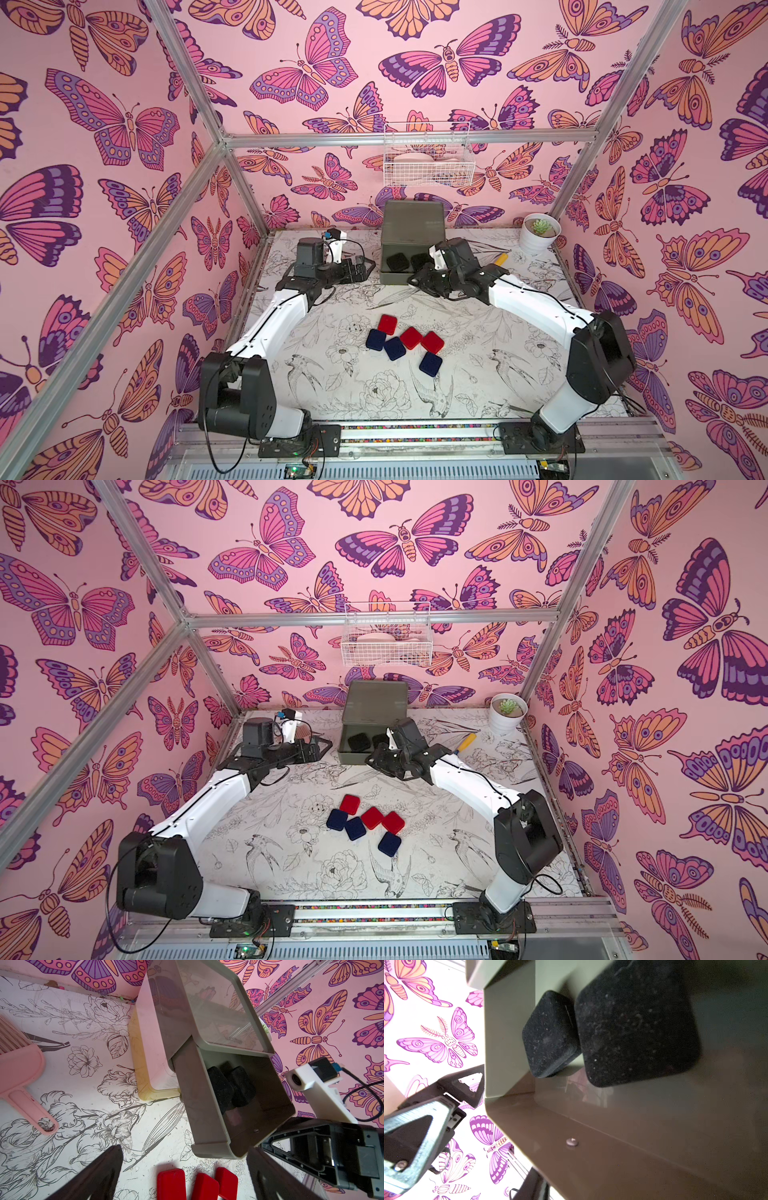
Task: Place the brooch boxes into the drawer by color
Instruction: Close the drawer in the storage box.
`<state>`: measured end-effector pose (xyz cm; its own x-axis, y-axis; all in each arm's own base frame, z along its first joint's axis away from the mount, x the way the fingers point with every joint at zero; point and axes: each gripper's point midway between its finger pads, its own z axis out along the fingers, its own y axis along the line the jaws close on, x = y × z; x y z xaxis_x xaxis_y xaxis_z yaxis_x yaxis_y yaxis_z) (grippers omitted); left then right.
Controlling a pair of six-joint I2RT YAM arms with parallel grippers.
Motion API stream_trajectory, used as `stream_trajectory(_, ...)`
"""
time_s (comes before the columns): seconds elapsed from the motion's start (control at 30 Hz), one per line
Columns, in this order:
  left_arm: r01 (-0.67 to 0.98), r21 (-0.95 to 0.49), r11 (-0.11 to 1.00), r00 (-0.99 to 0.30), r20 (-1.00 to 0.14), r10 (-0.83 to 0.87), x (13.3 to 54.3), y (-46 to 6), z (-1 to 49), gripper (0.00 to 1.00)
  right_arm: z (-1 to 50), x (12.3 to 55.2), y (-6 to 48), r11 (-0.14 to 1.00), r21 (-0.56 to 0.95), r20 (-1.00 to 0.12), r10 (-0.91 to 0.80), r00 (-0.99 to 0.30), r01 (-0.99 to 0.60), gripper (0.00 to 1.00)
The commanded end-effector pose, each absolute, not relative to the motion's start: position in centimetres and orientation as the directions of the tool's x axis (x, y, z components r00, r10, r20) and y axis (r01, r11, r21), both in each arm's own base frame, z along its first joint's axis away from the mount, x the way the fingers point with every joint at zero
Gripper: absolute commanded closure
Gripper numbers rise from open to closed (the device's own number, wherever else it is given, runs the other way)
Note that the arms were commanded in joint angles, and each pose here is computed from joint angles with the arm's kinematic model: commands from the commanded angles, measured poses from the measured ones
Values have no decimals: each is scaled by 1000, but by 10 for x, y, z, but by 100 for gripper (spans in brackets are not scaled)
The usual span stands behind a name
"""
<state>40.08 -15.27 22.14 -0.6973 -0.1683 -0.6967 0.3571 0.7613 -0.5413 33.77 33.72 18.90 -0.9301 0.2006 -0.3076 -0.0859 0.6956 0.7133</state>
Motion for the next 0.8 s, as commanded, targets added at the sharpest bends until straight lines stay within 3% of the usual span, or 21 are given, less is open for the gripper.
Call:
stream_trajectory(0.0, 365, -525, 769, -689, -708, -157, 396, -151, 222, 0, 199, 350, 338, 687, 719, -351, 232, -907, -102, 74)
stream_trajectory(0.77, 363, -523, 771, -690, -707, -154, 394, -150, 223, 0, 208, 423, 341, 686, 715, -454, 311, -835, -134, 73)
